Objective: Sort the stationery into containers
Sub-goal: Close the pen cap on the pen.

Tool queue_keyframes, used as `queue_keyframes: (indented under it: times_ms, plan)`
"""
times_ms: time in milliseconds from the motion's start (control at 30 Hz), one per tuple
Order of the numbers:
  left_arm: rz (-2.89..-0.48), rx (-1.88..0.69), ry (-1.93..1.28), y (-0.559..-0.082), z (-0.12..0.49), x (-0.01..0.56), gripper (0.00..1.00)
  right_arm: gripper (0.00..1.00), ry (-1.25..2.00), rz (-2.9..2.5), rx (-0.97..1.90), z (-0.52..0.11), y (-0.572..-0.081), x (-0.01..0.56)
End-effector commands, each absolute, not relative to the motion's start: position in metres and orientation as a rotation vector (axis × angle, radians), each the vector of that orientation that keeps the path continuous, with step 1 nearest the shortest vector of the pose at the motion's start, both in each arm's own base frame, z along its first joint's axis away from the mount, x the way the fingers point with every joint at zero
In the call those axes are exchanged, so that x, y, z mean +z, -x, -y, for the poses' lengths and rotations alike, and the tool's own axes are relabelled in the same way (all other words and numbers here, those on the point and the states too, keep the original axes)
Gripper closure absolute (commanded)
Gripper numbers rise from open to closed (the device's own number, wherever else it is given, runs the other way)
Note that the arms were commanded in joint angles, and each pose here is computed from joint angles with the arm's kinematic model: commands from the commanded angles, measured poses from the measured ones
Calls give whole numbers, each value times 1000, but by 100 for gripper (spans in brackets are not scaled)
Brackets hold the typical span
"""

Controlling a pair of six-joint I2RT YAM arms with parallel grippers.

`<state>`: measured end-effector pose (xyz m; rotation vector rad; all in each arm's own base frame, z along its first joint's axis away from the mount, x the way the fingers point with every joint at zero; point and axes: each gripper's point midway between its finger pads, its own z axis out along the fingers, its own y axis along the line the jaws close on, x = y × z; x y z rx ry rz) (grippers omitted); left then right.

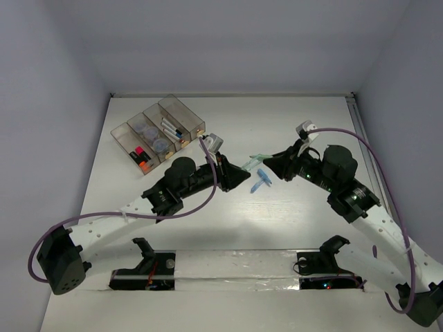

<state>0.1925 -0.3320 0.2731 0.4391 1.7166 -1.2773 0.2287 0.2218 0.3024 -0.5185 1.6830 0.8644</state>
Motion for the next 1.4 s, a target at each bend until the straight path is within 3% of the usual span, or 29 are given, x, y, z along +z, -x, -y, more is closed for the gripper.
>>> queue_keyframes:
  times_ms: [0, 167, 467, 967, 1367]
  plan:
    - [-1579, -1345, -447, -188, 333, 317, 100, 75, 472, -1613, 835, -218, -234, 323]
    - [-1519, -1389, -505, -175, 330, 324, 100, 89, 446, -1574, 845, -215, -232, 332]
    - [-1368, -1429, -590, -147, 310, 344, 100, 100, 554, -1474, 1027, -240, -214, 360]
    - [-1400, -1305, -541, -159, 278, 331, 100, 100, 687, -1375, 1227, -254, -181, 390]
    - [-1280, -1349, -712, -132, 278, 346, 100, 100, 904, -1321, 1438, -255, -148, 408]
